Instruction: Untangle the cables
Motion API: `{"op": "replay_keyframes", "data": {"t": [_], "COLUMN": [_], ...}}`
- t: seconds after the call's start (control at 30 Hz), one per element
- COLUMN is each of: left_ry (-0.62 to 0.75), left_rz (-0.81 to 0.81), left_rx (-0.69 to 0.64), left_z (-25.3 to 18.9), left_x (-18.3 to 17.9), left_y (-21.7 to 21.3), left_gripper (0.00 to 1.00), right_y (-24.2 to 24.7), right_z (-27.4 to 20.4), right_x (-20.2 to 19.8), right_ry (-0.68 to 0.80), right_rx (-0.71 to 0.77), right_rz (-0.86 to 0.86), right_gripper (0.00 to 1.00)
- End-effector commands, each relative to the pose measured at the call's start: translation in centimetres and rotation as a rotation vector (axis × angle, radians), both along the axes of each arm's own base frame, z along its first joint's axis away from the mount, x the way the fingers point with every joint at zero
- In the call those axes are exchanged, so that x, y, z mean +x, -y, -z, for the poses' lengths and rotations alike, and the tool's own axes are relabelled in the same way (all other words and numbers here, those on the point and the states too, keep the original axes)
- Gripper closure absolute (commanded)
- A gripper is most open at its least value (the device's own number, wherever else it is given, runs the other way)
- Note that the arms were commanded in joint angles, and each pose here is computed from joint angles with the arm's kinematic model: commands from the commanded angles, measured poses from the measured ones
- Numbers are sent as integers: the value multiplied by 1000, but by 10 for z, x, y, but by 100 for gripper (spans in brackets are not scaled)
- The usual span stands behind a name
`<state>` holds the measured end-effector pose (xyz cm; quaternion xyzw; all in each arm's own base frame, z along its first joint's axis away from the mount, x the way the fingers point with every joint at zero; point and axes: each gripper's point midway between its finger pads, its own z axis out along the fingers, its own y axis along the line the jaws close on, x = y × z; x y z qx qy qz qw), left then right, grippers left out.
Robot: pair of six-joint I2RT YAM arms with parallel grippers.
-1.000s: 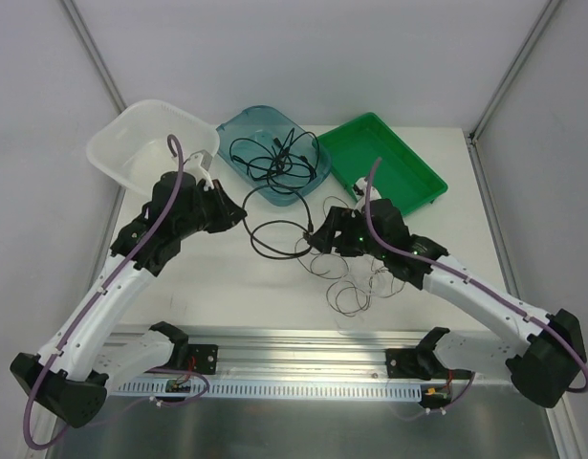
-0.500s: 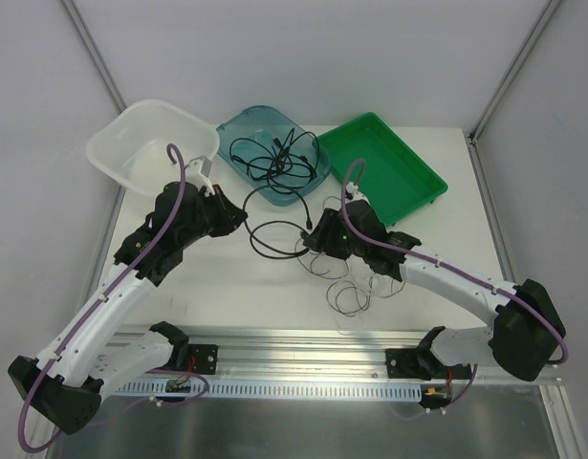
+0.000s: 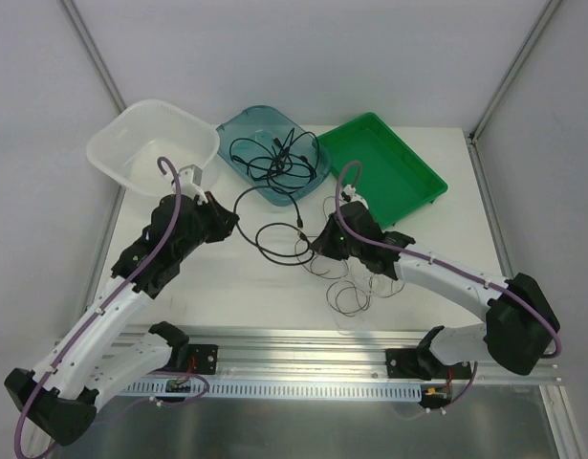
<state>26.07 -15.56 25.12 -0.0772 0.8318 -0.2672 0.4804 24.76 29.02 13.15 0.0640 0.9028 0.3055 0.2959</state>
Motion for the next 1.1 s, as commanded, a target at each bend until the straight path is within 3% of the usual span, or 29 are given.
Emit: {"op": "replay_keyframes", "data": {"t": [0.0, 0.3, 0.5, 0.63, 0.77, 0.9, 0.97, 1.0, 1.07], "left_ry": [76, -143, -197, -133, -13, 63, 97, 118, 151], "left_rz": [-130, -270, -309, -261, -127, -66, -77, -100, -120], "left_rx": [45, 180, 186, 73, -71, -91, -69, -37, -18], "left_z": [-4, 78, 95, 56, -20, -65, -83, -89, -108], "left_x": [6, 0, 1, 5, 6, 16, 29, 37, 53], "left_y": [-27, -61, -69, -52, -23, -11, -10, -15, -15], "left_gripper": [100, 100, 100, 100, 100, 100, 100, 100, 100], "right_y": [14, 40, 51, 66, 42, 17, 5, 0, -7], "right_z": [-19, -58, -92, -65, -54, -60, -89, -81, -105], "right_x": [10, 17, 11, 14, 11, 25, 38, 43, 53], "right_ry": [65, 257, 407, 335, 287, 284, 344, 315, 369], "right_rx": [3, 110, 140, 19, 89, 104, 104, 68, 70], "right_rz": [50, 20, -28, 14, -58, -109, -146, -163, -184], "right_gripper": [99, 99, 99, 99, 98, 97, 77, 58, 46]}}
